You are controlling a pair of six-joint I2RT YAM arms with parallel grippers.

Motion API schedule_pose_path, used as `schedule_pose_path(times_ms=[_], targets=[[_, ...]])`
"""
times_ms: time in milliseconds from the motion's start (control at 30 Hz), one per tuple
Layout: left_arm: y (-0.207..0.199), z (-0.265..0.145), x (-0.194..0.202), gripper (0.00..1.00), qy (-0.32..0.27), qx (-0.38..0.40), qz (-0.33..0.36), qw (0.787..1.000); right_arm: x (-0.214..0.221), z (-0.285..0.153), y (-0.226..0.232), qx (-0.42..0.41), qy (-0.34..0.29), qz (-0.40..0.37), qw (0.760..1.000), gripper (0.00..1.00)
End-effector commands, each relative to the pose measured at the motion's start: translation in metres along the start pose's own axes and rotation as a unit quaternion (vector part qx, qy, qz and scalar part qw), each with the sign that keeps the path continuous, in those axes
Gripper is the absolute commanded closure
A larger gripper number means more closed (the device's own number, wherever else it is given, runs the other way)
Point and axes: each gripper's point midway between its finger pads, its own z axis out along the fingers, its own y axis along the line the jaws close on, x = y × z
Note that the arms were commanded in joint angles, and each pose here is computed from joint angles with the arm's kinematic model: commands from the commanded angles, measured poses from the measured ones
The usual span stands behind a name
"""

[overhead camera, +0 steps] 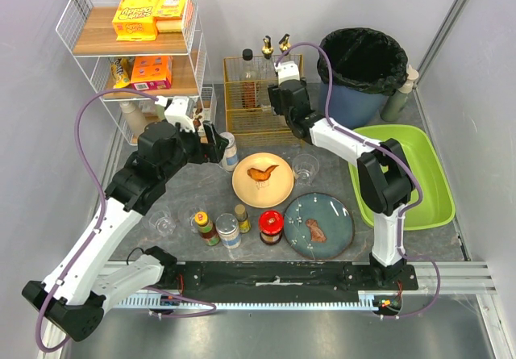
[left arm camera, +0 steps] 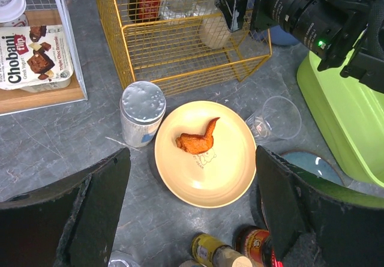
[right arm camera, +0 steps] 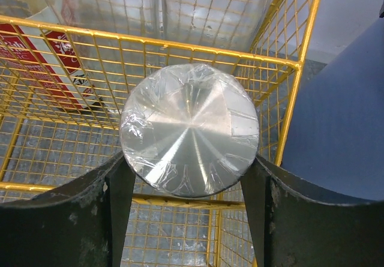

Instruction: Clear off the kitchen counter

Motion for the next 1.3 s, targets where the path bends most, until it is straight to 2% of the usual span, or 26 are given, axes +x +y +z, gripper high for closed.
schedule_pose_path(times_ms=[0, 67, 100, 267, 467, 567, 800, 1033, 1267], targets=[[-0.005, 0.001, -0.01, 0.1, -0.021, 0.012, -0.013, 1.0, -0.04, -0.011, -0.008, 0.01, -0.043, 0.028, 0.999, 0.2], [-0.005, 0.0, -0.01, 0.1, -0.022, 0.01, -0.013, 1.0, -0.055, -0.02, -0.01, 0.005, -0.059, 0.036, 0.998, 0.05], [-0.004, -0.001, -0.011, 0.1, -0.023, 0.009, -0.013, 1.0, -0.062, -0.024, -0.011, 0.001, -0.065, 0.037, 0.997, 0.02], [0.0, -0.003, -0.01, 0.1, -0.023, -0.001, -0.009, 1.0, -0.098, -0.049, -0.013, -0.026, -0.092, 0.043, 0.995, 0.02], [0.013, -0.013, -0.01, 0.09, -0.034, -0.032, 0.001, 0.999, -0.114, -0.096, 0.012, -0.132, -0.105, 0.007, 0.986, 0.02], [0.022, -0.021, -0.011, 0.09, -0.053, -0.048, 0.004, 0.997, -0.102, -0.124, 0.045, -0.214, -0.105, -0.023, 0.971, 0.02], [0.029, -0.033, -0.002, 0.1, -0.114, -0.034, 0.007, 0.993, -0.065, -0.169, 0.121, -0.308, -0.084, -0.012, 0.948, 0.02], [0.04, -0.043, -0.006, 0.1, -0.139, -0.06, 0.011, 0.988, -0.012, -0.165, 0.176, -0.336, -0.026, -0.028, 0.941, 0.02], [0.043, -0.043, -0.004, 0.1, -0.137, -0.066, 0.008, 0.988, 0.027, -0.147, 0.207, -0.326, 0.012, -0.043, 0.944, 0.02]])
